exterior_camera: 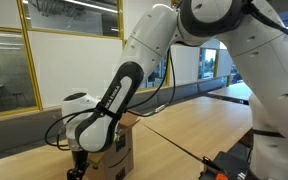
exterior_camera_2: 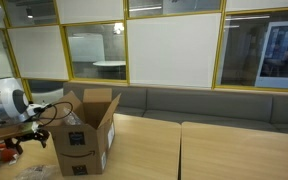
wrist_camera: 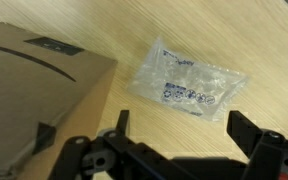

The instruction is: Put the objects on the table into the cardboard box

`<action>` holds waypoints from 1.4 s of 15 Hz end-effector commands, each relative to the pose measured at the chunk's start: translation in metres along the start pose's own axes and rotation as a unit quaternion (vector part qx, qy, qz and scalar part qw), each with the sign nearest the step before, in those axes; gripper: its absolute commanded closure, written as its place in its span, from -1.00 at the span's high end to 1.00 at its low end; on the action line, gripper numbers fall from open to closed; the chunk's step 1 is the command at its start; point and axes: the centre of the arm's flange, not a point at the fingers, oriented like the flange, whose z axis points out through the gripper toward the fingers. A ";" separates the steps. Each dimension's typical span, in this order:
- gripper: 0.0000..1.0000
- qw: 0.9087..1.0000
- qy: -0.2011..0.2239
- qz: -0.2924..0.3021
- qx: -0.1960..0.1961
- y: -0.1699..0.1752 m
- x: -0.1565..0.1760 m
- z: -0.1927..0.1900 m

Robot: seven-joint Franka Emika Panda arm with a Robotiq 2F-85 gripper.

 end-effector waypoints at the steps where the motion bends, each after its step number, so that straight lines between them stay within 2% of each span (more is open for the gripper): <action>1: 1.00 0.999 -0.004 0.026 -0.018 0.017 -0.003 0.012; 7: 1.00 1.000 0.008 0.028 0.010 0.012 0.007 -0.025; 14: 1.00 0.996 0.045 0.020 0.070 -0.022 0.015 -0.090; 17: 1.00 0.993 0.051 0.002 0.110 -0.044 0.018 -0.109; 21: 1.00 0.979 0.038 -0.039 0.194 -0.080 0.019 -0.123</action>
